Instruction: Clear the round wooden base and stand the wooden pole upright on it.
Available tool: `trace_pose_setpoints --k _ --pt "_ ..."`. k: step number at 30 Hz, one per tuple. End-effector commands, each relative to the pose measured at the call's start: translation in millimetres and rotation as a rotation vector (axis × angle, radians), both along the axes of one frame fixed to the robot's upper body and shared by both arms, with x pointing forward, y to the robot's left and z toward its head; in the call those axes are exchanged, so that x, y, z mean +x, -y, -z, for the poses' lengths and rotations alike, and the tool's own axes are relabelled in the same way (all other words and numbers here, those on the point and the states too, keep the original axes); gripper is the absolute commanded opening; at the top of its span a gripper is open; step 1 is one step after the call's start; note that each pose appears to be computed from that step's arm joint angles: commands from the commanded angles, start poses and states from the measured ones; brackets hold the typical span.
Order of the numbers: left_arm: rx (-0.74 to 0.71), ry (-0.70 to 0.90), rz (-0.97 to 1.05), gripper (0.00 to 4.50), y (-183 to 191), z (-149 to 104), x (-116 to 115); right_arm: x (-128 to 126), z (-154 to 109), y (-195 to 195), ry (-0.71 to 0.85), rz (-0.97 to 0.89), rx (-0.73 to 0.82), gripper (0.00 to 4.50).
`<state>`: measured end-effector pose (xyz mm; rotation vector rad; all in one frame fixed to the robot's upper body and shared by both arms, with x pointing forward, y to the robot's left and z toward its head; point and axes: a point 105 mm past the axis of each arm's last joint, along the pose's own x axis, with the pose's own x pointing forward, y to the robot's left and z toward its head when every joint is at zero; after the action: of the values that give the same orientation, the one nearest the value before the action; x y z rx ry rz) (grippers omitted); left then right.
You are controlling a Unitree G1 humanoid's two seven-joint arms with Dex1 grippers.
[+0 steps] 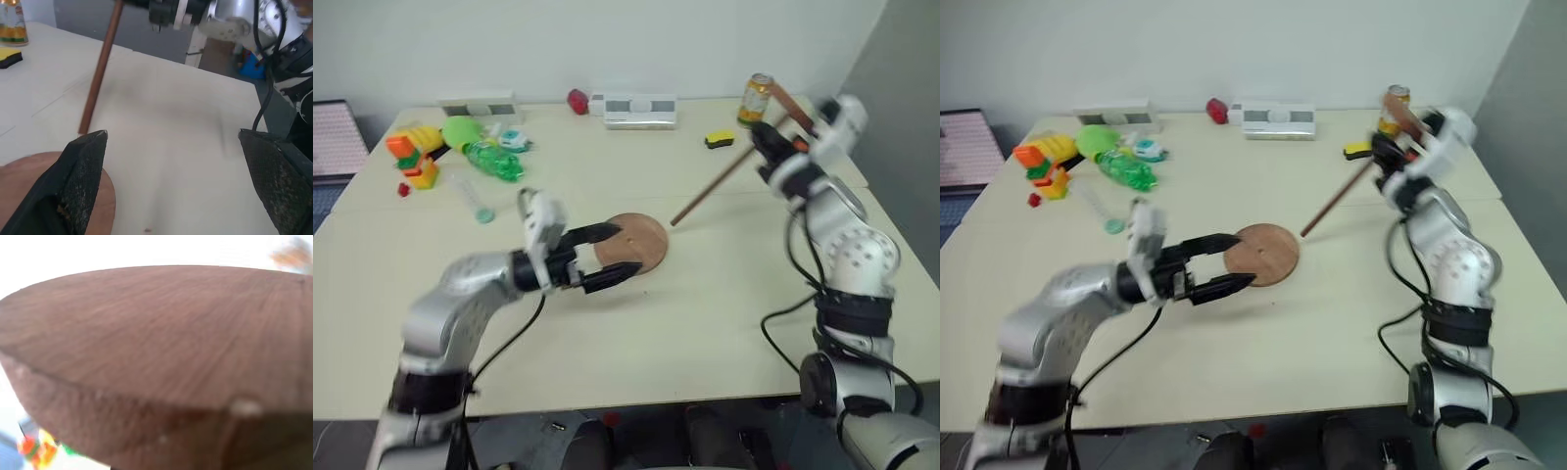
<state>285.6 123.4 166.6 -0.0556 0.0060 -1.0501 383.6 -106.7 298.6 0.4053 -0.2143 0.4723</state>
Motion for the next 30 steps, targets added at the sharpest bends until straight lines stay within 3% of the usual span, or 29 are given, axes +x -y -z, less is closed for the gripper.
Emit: trace_pose_setpoints --k 1,8,16,30 --pt "0.032 0.139 -0.218 4.50 -18 5 -4 -19 -12 -54 0.157 -0.122 -0.219 0.44" --pt "-0.030 0.152 -0.439 4.50 -17 27 -18 -25 0 -91 0.228 -0.223 -0.347 0.44" --pt "-0.043 0.152 -0.454 4.50 -15 26 -18 -28 11 -95 0.221 -0.263 -0.422 0.44" --pt "-0.037 0.171 -0.431 4.50 -14 21 -7 -20 27 -98 0.178 -0.248 -0.421 0.44"
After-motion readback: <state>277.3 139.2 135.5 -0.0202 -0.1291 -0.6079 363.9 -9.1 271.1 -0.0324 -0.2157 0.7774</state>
